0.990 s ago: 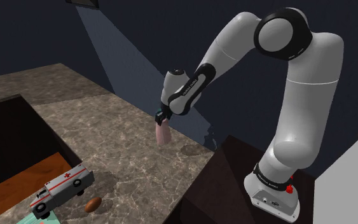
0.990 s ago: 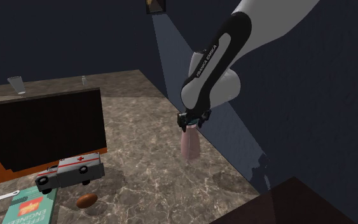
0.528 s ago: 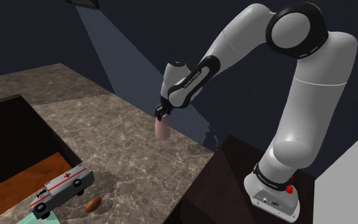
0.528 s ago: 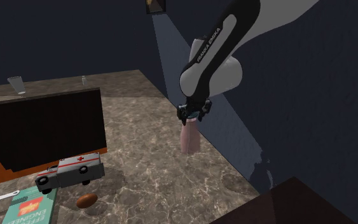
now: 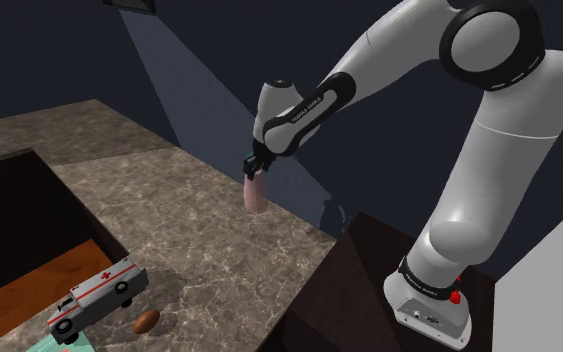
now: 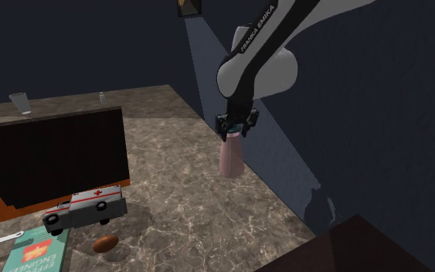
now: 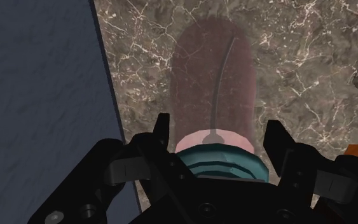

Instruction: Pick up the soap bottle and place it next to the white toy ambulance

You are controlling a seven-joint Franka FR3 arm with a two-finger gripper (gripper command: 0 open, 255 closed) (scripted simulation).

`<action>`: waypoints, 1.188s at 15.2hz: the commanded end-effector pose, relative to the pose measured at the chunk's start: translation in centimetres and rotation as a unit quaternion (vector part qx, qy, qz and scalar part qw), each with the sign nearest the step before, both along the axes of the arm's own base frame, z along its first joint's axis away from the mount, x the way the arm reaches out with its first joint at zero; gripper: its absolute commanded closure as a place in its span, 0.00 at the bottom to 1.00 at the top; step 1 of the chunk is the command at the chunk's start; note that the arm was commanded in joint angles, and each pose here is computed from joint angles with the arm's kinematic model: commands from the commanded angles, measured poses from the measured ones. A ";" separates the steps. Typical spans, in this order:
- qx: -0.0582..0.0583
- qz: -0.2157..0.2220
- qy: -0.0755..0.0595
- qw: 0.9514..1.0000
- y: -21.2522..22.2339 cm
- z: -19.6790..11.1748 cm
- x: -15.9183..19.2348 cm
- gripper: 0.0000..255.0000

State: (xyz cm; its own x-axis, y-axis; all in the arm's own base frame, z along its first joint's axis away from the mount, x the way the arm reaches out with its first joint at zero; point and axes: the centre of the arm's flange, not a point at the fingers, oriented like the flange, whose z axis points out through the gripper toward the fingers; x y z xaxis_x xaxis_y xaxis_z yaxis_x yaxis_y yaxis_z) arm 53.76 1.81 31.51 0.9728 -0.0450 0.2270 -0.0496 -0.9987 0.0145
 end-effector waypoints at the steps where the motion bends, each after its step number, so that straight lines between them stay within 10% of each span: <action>1: 0.000 0.000 0.000 1.000 0.0 1.1 0.0 1.00; 18: 0.000 0.000 0.000 1.000 0.0 10.1 0.0 1.00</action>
